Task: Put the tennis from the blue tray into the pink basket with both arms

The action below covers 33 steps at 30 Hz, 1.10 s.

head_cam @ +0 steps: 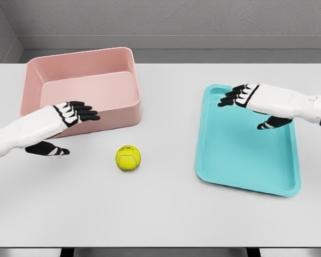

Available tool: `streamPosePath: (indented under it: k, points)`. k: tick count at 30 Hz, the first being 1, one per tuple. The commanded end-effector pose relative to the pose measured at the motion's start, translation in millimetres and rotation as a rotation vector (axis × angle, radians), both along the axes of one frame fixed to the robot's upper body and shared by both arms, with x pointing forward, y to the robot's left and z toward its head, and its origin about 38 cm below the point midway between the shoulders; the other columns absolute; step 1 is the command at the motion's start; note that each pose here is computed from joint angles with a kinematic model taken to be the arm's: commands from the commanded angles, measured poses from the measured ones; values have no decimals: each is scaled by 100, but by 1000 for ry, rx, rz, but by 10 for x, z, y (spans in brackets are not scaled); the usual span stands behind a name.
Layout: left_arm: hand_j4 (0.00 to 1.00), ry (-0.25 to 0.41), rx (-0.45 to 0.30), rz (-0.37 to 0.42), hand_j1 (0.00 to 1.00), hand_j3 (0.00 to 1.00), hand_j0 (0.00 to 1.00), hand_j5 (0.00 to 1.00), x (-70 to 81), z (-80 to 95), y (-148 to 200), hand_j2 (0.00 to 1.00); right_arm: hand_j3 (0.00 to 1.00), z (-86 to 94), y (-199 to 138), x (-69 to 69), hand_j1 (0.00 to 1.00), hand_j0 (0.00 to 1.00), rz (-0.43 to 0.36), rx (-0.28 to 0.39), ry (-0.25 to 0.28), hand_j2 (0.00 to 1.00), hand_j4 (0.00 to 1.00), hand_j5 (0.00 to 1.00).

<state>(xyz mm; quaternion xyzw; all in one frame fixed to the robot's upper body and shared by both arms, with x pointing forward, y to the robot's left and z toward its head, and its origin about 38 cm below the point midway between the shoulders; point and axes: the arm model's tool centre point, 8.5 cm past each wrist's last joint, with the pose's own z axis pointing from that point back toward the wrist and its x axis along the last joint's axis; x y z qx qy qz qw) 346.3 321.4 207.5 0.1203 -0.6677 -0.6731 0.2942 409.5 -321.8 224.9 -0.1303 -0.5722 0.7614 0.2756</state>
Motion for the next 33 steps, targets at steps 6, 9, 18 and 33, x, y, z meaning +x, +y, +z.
streamPosePath:
  k: [6,9,18,33]
  points:
    - [100,-6,-2,-25,100,100,100,100,34,-26,-138,100,100,4,-142,30,100,100,-41,-6,5,100,100,100]
    - [100,-16,20,-75,100,100,100,100,75,-15,-298,100,100,-36,-149,9,100,100,-41,-12,17,100,100,100]
    - [100,-33,77,-151,100,100,100,100,131,0,-509,100,100,268,-58,-62,100,100,1,2,-51,100,100,100]
    - [100,22,101,-215,100,100,100,100,134,-234,-780,100,100,205,-121,-179,100,100,-9,30,30,100,100,100]
